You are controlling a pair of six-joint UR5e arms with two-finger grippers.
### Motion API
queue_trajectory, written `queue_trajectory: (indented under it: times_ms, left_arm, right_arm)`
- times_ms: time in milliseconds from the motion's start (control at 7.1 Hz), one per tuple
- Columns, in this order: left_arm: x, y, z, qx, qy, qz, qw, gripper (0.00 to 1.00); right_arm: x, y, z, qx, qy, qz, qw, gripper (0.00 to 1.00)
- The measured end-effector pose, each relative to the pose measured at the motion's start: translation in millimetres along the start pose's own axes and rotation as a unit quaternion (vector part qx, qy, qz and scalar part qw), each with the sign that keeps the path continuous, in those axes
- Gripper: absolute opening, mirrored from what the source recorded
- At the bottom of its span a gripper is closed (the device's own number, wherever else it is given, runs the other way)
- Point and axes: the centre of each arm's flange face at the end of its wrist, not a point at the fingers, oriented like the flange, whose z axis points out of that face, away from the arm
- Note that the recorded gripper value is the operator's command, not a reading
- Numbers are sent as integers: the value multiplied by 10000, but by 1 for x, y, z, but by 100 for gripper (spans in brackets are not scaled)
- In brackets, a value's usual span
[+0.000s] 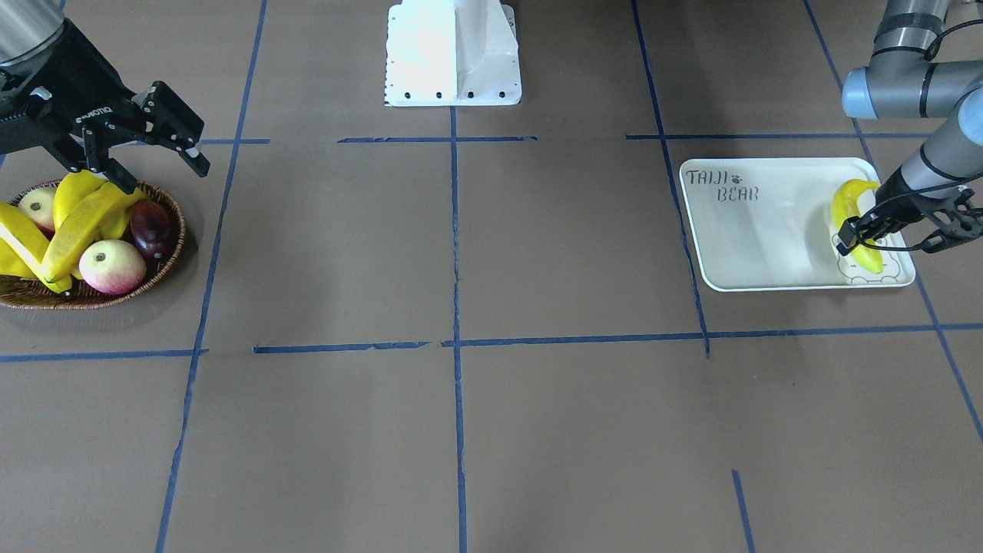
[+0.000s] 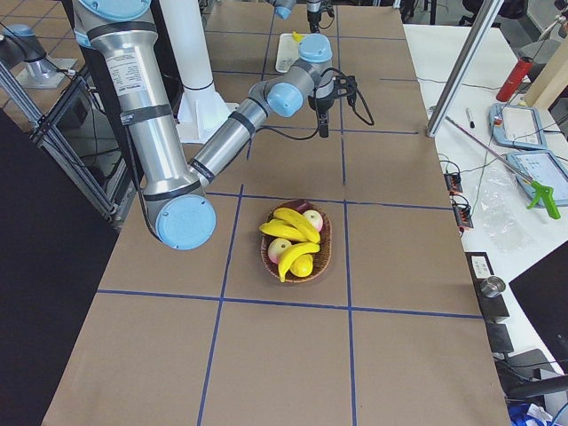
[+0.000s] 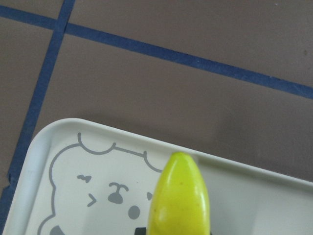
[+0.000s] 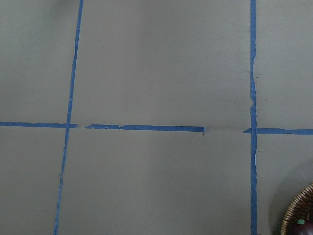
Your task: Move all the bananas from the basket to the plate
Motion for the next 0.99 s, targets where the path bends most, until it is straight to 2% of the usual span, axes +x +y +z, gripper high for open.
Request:
queue_trajectory:
  times_ms: [282,563,985]
  left_arm:
    - [-6,5,-5,54,-29,34,10000,100]
    - [6,6,-21,121,89,157,9998,100]
    - [83,-3,-81,82,211,167,9996,100]
  right_arm:
    - [1,0,-4,-44,-63,22,10000,100]
    - [16,-7,-11,-25,-38,34,10000,100]
    - [98,-7,-11,-137,344,-316,9988,100]
